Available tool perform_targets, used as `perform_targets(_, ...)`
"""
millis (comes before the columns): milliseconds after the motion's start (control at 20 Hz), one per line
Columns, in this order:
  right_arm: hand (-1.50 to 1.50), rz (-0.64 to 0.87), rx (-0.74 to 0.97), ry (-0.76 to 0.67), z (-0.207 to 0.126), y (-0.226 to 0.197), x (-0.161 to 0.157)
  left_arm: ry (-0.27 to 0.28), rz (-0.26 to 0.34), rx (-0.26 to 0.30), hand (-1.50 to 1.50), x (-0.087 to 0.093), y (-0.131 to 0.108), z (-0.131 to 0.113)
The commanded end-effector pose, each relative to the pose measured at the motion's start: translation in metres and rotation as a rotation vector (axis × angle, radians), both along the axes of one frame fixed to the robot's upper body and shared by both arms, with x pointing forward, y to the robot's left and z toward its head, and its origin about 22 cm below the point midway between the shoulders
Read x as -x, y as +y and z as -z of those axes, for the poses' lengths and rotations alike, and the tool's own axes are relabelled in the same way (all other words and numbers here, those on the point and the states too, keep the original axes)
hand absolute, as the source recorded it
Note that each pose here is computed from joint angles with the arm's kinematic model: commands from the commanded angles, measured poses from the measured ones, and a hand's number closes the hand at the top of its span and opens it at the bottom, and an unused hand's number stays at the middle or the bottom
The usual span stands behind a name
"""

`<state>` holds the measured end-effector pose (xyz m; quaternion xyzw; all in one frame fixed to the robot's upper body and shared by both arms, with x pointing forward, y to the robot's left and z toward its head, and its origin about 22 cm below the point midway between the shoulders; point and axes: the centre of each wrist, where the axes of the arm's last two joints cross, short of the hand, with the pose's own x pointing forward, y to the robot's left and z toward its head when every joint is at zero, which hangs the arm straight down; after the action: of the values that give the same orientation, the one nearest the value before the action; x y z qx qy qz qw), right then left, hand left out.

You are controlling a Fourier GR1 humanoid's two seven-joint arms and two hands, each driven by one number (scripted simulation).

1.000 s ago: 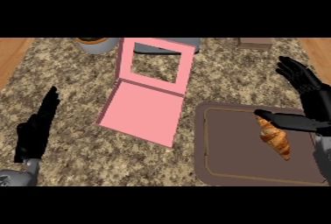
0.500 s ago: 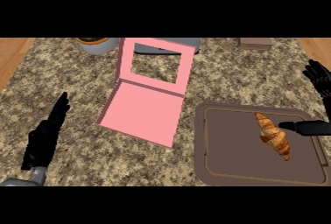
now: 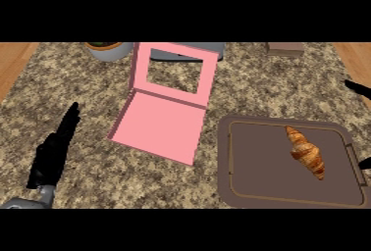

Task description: Pick the croissant from the tray and place it in the cardboard box

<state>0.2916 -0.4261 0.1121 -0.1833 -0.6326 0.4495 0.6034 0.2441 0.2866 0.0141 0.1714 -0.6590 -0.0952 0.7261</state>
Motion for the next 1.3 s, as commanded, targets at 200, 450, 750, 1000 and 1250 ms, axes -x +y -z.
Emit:
perform_targets(200, -1.5, -0.103, 0.24, 0.228, -0.009, 0.061, -0.004, 0.014, -0.01, 0.013, 0.0, -0.011, 0.008, -0.008)
perform_targets(450, -1.5, -0.058, 0.281, 0.262, 0.012, 0.07, 0.018, -0.015, -0.013, 0.008, 0.0, 0.004, -0.004, -0.003)
perform_targets(750, -1.5, 0.004, 0.297, 0.261, 0.011, 0.074, 0.012, 0.002, -0.015, -0.011, 0.0, 0.008, -0.009, 0.008)
perform_targets(1000, -1.5, -0.004, 0.35, 0.3, 0.038, 0.073, 0.009, 0.008, -0.013, 0.011, 0.0, 0.009, 0.005, 0.003)
perform_targets(1250, -1.5, 0.001, 0.343, 0.285, 0.048, 0.067, 0.022, 0.001, -0.009, 0.005, 0.0, 0.013, 0.002, 0.002)
